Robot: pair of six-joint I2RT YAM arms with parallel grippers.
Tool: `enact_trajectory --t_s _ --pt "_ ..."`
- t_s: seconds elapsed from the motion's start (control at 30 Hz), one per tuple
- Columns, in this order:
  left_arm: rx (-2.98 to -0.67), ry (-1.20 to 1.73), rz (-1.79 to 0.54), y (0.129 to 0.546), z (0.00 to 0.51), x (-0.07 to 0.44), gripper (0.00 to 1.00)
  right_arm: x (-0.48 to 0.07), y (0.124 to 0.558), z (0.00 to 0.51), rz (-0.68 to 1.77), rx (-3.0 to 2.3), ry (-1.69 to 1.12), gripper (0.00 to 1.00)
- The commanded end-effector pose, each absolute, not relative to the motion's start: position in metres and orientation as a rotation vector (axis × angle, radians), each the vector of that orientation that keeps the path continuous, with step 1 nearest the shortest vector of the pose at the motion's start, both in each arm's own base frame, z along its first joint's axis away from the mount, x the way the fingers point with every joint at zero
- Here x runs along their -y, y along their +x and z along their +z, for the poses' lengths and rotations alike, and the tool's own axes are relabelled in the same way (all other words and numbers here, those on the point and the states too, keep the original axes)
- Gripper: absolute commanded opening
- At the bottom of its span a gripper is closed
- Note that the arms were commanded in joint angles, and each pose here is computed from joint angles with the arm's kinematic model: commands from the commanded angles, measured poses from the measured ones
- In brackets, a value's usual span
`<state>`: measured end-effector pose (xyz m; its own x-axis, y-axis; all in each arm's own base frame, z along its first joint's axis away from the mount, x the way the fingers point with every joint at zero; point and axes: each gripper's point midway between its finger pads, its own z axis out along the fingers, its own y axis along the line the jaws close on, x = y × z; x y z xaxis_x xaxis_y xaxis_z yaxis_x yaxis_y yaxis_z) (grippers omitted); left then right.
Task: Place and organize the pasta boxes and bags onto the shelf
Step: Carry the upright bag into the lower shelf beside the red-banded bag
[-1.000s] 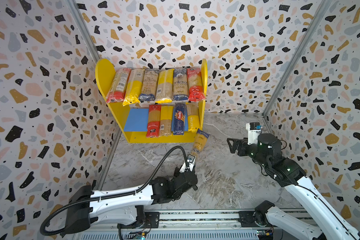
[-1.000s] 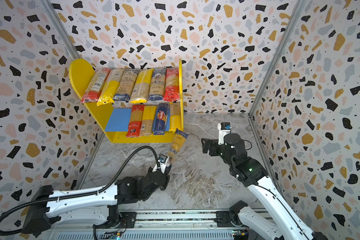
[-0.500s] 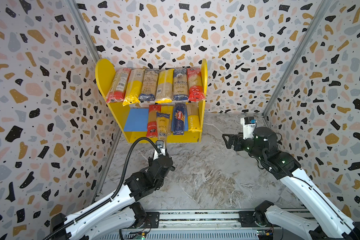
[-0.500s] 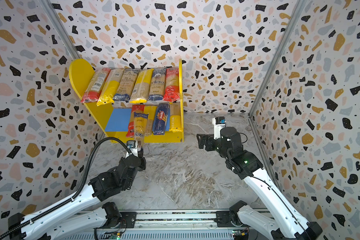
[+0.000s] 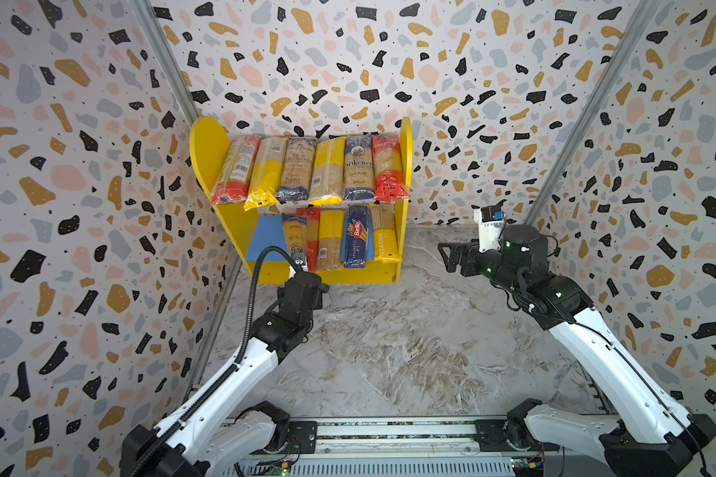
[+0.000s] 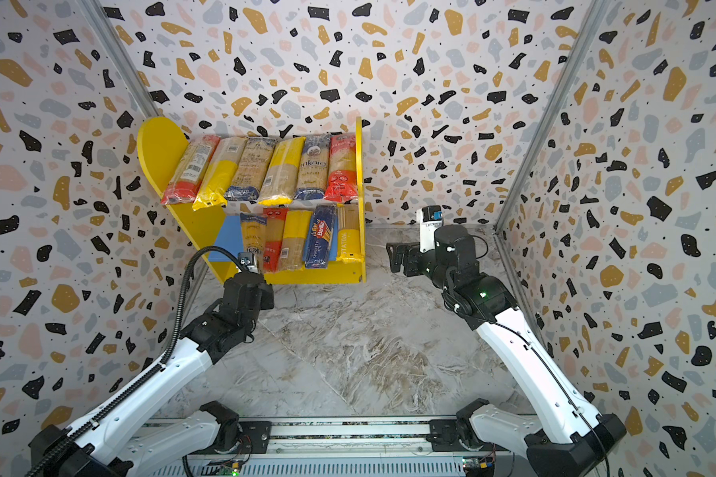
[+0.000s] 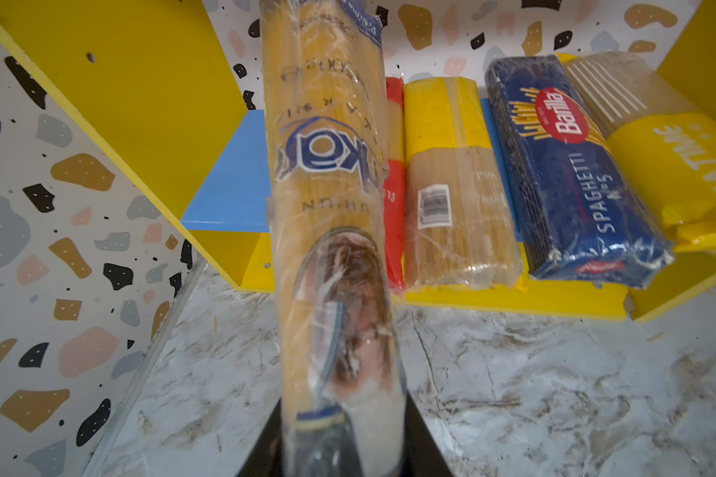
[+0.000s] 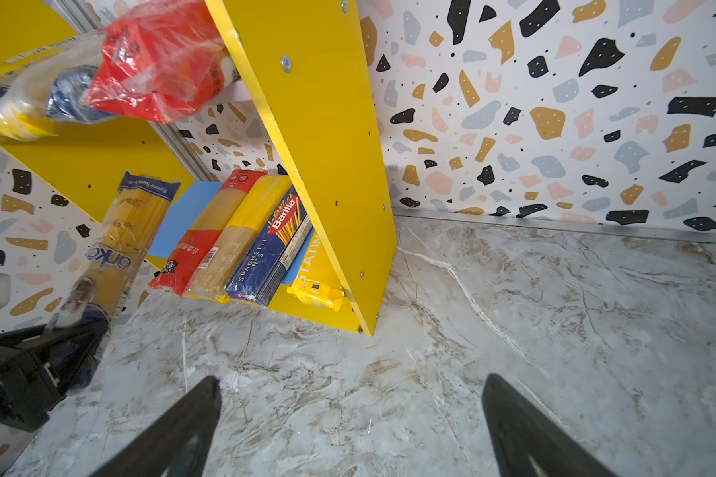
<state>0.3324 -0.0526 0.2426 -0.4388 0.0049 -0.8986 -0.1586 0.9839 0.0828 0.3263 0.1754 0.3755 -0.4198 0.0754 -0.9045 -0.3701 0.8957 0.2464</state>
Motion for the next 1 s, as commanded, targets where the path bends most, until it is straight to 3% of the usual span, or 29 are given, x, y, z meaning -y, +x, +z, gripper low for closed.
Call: enact_trajectory --t_s 0.0,0.97 --pt "-1.762 -0.186 0.081 0.359 0.327 0.047 0.0 -0.169 0.324 0.391 0.5 -1.921 -0.216 0.99" --pt "-1.813 -0.092 0.128 0.459 0.322 -0.023 0.0 -0.162 0.343 0.396 0.488 -1.97 -0.171 0.99"
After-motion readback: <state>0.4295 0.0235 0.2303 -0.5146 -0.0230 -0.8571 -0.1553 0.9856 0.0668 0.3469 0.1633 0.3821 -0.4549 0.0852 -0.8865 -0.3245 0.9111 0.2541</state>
